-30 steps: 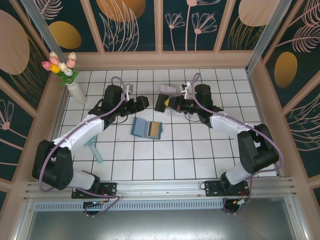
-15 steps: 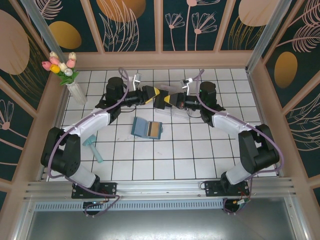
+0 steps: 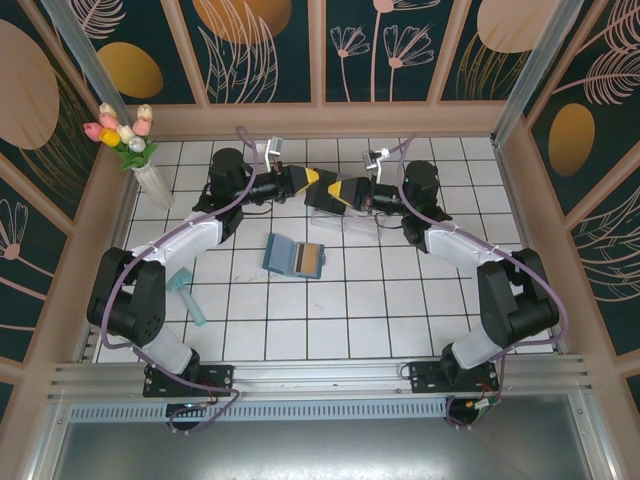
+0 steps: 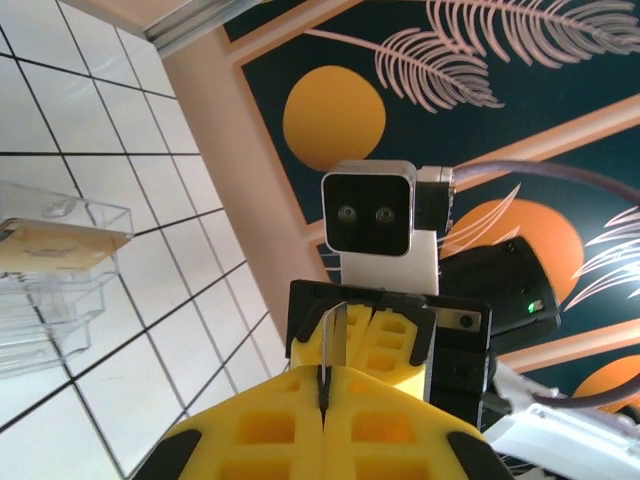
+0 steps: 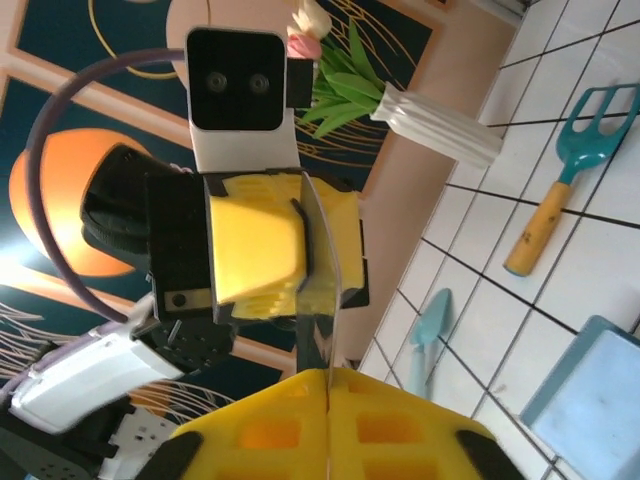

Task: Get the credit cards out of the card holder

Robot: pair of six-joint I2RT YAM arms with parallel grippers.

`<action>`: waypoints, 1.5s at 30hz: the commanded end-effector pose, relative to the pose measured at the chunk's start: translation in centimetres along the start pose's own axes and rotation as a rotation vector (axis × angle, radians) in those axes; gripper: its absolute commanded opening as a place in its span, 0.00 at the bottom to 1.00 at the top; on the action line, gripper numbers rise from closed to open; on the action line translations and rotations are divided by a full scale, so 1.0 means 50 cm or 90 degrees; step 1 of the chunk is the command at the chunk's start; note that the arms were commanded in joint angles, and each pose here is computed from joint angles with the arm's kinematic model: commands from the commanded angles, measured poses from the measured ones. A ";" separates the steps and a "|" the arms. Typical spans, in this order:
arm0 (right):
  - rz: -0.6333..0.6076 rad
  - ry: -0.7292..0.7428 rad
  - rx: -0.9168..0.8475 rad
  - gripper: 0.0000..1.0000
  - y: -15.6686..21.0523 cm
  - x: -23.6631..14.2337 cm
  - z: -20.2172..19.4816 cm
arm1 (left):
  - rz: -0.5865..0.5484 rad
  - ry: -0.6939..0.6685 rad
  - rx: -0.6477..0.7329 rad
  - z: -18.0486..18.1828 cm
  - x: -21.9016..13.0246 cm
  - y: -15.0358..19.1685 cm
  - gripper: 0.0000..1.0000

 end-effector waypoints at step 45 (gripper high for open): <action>-0.093 0.192 -0.204 0.00 0.026 0.057 0.005 | -0.119 -0.287 -0.087 0.081 -0.130 0.043 0.82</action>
Point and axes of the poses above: each hand's point on the last joint's axis, 136 mm out from that joint toward the fingers, its own x axis out along the fingers, its own z axis along the line the jaws close on, y = z × x, the point moved 9 cm from there along -x, back along the fingers, and after that the axes turned 9 degrees about x, right-handed, at the moved point
